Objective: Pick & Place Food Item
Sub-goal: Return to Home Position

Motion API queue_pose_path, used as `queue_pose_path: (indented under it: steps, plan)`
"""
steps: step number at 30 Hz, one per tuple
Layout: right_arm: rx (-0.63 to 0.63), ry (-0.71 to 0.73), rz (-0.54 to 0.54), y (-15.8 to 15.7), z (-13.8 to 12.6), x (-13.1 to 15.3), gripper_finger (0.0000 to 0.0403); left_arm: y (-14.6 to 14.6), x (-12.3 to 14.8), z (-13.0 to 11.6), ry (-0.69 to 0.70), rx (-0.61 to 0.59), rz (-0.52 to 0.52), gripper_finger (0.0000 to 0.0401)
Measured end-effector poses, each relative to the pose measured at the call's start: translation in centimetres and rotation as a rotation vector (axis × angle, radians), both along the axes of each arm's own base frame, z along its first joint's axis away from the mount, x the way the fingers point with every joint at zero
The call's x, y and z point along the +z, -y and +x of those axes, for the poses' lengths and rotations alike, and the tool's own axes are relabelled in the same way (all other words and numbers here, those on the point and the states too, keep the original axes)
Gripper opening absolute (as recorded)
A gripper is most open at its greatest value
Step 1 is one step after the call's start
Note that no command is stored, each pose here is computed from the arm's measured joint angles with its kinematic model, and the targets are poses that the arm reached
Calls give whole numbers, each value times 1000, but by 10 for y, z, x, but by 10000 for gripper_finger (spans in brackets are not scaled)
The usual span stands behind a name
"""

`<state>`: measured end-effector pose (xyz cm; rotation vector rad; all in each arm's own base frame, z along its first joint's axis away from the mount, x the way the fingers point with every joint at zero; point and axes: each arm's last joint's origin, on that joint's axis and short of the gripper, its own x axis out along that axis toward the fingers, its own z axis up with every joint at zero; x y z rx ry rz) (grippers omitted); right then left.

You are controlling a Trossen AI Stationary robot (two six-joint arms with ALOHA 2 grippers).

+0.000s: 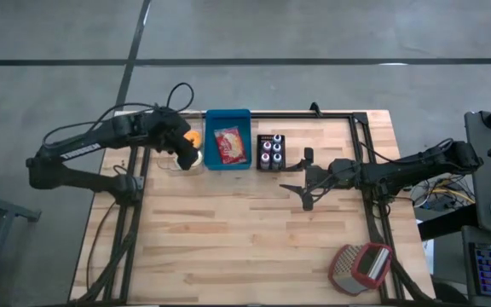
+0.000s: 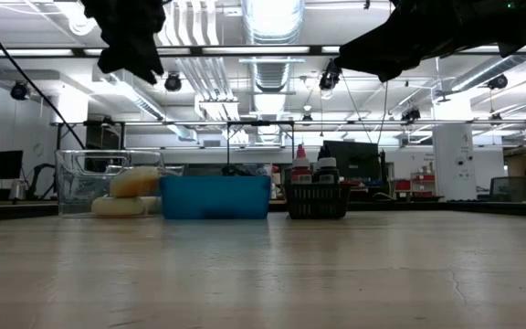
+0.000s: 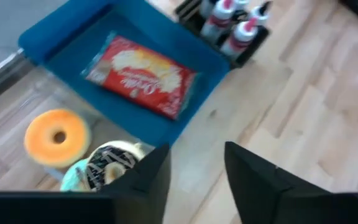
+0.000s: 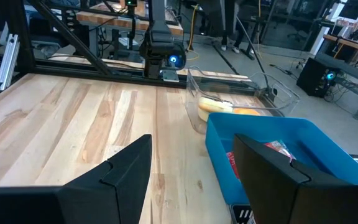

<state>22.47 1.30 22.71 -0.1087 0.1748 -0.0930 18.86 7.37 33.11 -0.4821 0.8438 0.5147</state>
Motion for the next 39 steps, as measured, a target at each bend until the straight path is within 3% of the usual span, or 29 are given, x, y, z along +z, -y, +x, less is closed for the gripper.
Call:
queue_pose_path:
  steps: [13,22,28,39]
  plan:
    - [0,0,0,0,0,0,221,46,8,11,63,-115,150,8]
    - [0,0,0,0,0,0,221,80,1,29,222,-296,298,2]
    - [0,0,0,0,0,0,221,94,-21,37,345,-389,367,1]
    - [0,0,0,0,0,0,221,107,-72,13,607,-474,401,0]
